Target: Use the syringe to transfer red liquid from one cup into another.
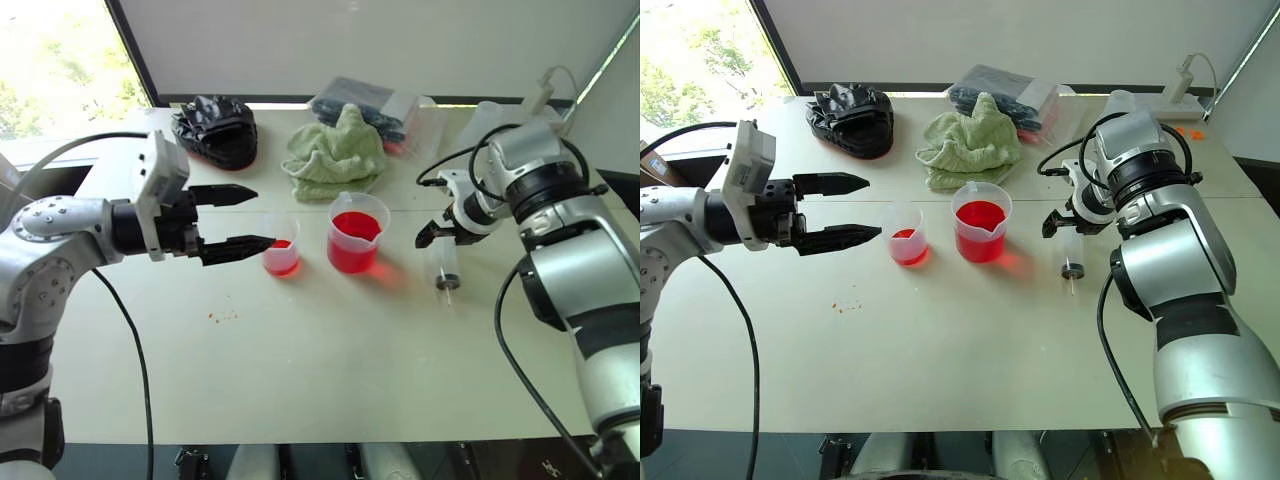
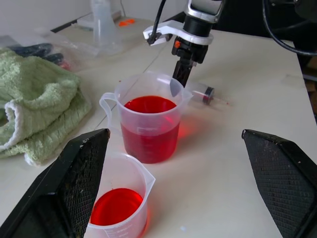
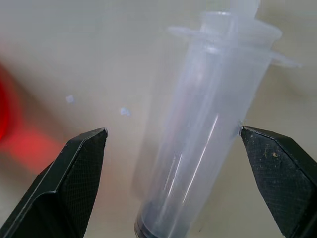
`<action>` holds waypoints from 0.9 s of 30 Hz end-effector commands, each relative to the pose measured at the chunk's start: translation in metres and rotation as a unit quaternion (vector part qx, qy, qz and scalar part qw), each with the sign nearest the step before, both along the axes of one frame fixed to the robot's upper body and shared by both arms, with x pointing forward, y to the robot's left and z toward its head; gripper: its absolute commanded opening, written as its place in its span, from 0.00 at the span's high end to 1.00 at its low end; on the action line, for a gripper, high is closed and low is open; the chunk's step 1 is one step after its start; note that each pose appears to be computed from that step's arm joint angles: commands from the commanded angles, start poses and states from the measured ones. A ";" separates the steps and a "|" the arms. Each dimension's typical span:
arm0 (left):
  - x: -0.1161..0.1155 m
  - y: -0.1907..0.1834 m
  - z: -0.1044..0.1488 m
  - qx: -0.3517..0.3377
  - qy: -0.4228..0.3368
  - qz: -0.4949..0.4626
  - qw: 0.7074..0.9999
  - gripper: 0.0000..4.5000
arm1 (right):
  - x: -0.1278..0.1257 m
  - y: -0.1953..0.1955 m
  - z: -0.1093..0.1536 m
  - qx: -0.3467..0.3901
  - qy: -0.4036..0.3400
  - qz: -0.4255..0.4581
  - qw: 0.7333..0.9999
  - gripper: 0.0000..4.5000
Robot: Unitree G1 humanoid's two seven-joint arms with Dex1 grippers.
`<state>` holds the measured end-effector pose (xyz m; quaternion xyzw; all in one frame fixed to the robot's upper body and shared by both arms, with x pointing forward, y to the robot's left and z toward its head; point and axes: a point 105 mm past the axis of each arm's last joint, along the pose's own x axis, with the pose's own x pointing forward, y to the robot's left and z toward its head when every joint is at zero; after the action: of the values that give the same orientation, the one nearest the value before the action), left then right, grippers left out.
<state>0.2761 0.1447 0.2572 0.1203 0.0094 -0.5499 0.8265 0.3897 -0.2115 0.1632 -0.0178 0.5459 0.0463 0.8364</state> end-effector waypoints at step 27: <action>-0.009 0.005 0.008 0.004 -0.024 0.021 0.999 0.00 | 0.006 -0.001 -0.008 -0.031 -0.004 -0.014 0.999 0.01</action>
<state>0.2722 0.1486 0.2546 0.1210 0.0147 -0.5319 0.8380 0.3932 -0.2114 0.1479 -0.0287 0.5518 0.0190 0.8333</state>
